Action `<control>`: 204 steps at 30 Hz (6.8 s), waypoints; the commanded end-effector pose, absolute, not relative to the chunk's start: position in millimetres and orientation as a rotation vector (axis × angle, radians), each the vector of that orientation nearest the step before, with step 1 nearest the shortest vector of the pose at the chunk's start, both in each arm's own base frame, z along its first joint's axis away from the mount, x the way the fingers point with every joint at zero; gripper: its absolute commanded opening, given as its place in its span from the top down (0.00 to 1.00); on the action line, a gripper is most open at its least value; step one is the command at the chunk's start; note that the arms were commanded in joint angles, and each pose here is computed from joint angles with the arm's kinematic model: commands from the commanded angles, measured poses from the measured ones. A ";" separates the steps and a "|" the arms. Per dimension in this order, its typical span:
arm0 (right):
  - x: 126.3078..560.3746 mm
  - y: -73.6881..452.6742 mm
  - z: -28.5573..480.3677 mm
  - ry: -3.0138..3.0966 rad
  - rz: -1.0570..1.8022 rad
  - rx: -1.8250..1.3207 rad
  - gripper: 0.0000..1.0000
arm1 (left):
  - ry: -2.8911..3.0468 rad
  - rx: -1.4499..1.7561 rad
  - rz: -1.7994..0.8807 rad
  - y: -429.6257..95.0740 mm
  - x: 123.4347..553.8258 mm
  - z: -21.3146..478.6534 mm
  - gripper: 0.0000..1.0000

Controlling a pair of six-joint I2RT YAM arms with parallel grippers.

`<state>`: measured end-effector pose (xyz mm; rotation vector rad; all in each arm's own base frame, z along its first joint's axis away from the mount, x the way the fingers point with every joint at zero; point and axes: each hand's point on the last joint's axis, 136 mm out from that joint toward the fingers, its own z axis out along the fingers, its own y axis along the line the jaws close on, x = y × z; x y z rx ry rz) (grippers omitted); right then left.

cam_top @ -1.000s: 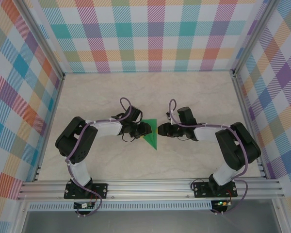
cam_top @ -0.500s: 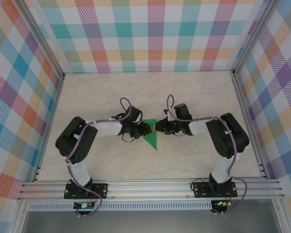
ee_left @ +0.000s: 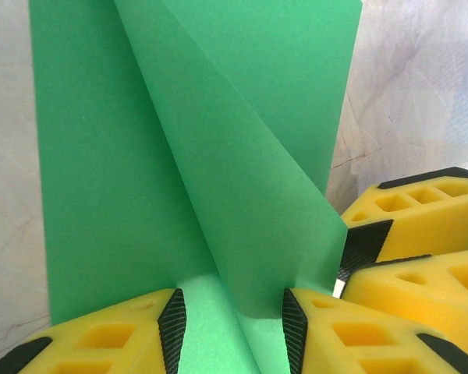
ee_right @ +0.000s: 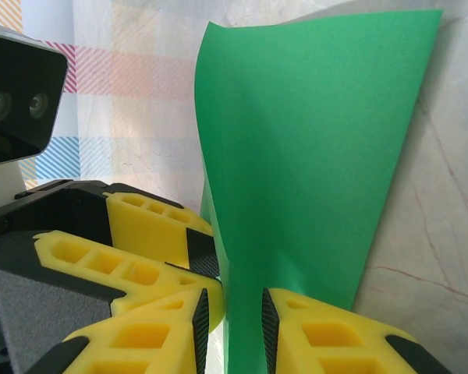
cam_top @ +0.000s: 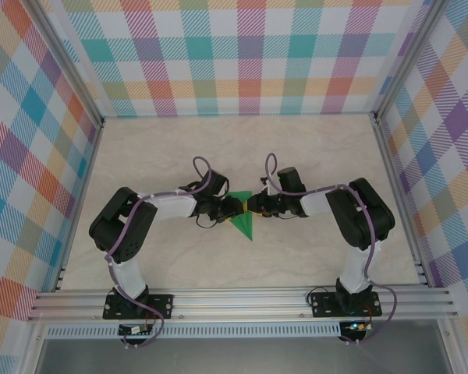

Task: Fold a paper plane with a square sheet of paper (fold left side to right side)
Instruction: Fourth fold the wing at the center of the table.

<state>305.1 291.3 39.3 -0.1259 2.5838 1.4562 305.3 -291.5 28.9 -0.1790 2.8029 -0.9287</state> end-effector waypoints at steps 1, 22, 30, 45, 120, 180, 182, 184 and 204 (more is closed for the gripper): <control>309.3 302.3 51.1 2.533 1.514 -0.182 0.73 | 2.830 -0.178 -0.862 -285.9 302.9 22.8 0.59; 311.1 284.3 36.9 2.621 1.282 -0.183 0.97 | 2.830 -0.180 -0.858 -285.3 303.0 23.7 0.59; 311.6 279.9 32.2 2.644 1.231 -0.179 0.97 | 2.831 -0.177 -0.857 -285.0 302.5 23.1 0.59; 308.6 274.2 29.0 2.656 1.190 -0.179 0.97 | 2.833 -0.178 -0.855 -285.1 302.1 22.5 0.59; 283.7 257.5 -14.6 2.885 0.911 -0.222 0.96 | 2.861 -0.093 -0.837 -302.9 322.7 24.1 0.72; 293.0 268.6 7.0 2.831 0.934 -0.274 0.87 | 2.908 -0.099 -0.796 -296.7 317.0 -4.4 0.75; 296.6 270.1 16.7 2.808 0.938 -0.278 0.83 | 2.910 -0.105 -0.796 -296.2 315.7 -6.0 0.75; 300.2 270.1 29.0 2.783 0.930 -0.285 0.79 | 2.913 -0.105 -0.792 -295.9 314.7 -7.1 0.75; 236.8 304.0 96.3 2.664 1.304 -0.414 0.78 | 2.903 -0.103 -0.778 -294.1 314.0 -2.3 0.76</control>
